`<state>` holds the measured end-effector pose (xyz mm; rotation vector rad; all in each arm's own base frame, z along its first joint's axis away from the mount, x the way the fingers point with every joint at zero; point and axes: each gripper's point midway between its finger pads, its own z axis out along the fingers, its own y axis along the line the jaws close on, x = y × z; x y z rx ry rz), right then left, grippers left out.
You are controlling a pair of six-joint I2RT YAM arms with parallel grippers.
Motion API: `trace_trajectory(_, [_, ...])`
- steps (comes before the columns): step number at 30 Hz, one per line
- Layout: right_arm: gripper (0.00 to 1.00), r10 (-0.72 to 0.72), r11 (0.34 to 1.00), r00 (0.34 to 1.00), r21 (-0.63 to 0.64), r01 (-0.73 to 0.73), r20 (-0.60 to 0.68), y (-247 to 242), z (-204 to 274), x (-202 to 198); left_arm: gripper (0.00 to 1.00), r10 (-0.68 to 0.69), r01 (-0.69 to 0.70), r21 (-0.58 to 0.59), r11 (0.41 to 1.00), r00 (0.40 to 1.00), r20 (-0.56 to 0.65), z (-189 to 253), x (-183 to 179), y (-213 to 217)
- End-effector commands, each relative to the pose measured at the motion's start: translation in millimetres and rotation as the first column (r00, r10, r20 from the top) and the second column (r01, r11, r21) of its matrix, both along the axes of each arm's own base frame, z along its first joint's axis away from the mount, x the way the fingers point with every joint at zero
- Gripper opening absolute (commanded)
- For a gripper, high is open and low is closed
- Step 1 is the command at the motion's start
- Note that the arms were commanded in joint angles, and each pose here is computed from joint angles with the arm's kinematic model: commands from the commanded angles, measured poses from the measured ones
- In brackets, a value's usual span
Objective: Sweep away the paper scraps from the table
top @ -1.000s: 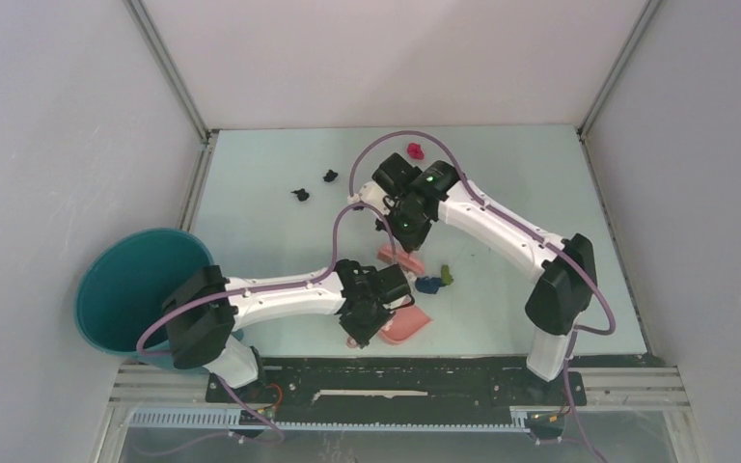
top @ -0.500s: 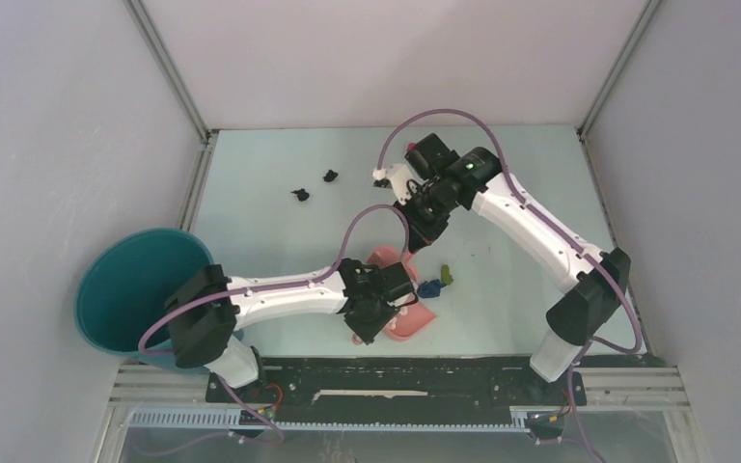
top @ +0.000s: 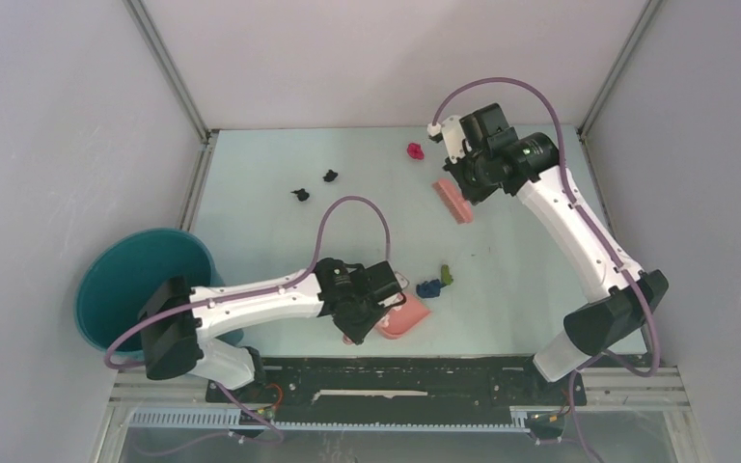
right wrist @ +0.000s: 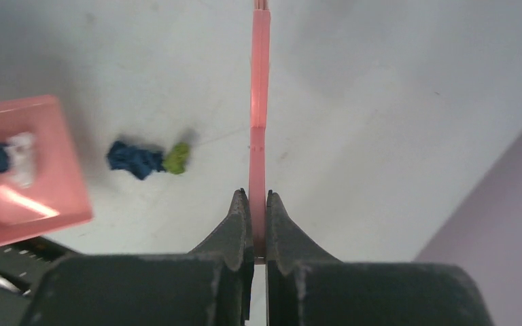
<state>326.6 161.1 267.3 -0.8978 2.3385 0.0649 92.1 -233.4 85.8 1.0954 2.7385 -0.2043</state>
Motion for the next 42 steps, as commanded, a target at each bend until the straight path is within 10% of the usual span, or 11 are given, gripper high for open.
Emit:
trace_trajectory(1, [0.0, -0.059, 0.984, 0.995, -0.161, 0.071, 0.077, -29, -9, 20, 0.0, -0.013, 0.013, -0.007, 1.0, 1.0, -0.008, 12, -9, 3])
trace_trajectory(9, [0.0, 0.012, 0.993, 0.978, -0.111, -0.036, -0.207, 0, -74, -30, 0.0, -0.051, 0.056, 0.063, 0.996, 0.996, -0.077, -20, -12, -5])
trace_trajectory(16, [0.0, 0.266, 0.938, 0.858, 0.323, -0.126, -0.438, 59, -42, -104, 0.0, -0.067, 0.069, 0.047, 0.996, 0.996, -0.051, -17, -2, -23])
trace_trajectory(32, [0.0, -0.109, 0.869, 0.982, 0.465, 0.168, -0.151, -38, 22, -24, 0.0, 0.037, -0.021, -0.142, 0.99, 0.993, 0.115, -7, 16, -44])
trace_trajectory(42, [0.0, -0.279, 0.809, 0.938, 0.476, 0.346, -0.208, -87, -35, -32, 0.0, 0.169, -0.104, -0.235, 0.966, 0.946, 0.277, 28, 44, -60])
